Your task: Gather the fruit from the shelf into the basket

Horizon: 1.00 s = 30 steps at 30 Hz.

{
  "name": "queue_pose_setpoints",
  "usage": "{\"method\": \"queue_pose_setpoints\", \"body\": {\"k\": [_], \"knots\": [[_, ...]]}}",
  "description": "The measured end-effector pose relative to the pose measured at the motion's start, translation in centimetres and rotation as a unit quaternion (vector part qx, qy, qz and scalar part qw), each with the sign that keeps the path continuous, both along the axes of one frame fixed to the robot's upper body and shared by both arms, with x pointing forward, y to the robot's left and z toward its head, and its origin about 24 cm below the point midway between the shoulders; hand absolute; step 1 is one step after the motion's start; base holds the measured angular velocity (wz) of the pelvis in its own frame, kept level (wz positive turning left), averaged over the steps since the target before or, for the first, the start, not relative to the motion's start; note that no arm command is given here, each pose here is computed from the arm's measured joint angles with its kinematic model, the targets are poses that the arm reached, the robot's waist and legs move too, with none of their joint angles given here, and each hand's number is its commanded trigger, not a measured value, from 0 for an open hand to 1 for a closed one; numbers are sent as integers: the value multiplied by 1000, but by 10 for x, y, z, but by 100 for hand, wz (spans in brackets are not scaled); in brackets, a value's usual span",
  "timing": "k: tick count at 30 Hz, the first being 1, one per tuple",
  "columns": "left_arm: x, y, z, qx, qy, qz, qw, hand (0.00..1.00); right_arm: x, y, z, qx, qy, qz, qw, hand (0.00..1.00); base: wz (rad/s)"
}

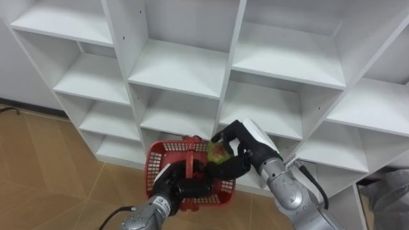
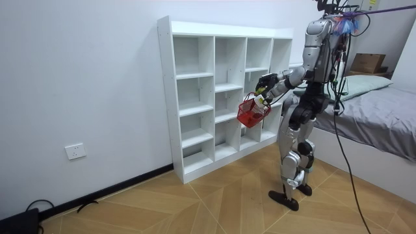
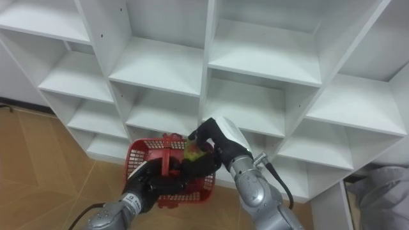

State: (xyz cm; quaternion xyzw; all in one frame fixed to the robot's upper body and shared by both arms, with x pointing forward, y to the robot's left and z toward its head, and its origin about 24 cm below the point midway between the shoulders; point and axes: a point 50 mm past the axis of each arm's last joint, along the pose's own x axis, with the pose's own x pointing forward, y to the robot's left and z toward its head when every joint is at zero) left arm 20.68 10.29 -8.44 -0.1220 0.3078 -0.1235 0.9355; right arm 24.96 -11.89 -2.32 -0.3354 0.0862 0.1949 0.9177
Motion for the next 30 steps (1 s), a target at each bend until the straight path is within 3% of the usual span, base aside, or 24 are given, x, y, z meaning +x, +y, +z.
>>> {"method": "queue_pose_setpoints", "body": {"k": [12,14,16,17,18,19,20,21,30], "knots": [[-3,0,-2,10,5,-11,1000,100,-2,3,-3,-11,9,11,1000,100,0],[-4,1,-3,11,8,-11,1000,100,-3,3,-3,-14,11,13,1000,96,0],[-6,1,-4,11,10,-10,1000,100,-4,4,-4,-15,14,14,1000,56,0],[-6,1,-4,11,11,-11,1000,100,-5,4,-6,-17,17,15,1000,50,0],[-7,1,-5,11,12,-11,1000,100,-5,4,-6,-17,18,14,1000,24,0],[-8,1,-6,12,14,-12,1000,100,-5,4,-7,-20,18,16,1000,19,0],[-9,1,-6,13,17,-12,1000,100,-6,5,-7,-20,19,16,999,4,0],[-10,1,-7,13,19,-12,1000,100,-6,5,-7,-20,19,16,999,0,0],[-10,5,-7,15,24,-9,1000,100,-12,1,-17,-31,47,19,998,0,0]]}}
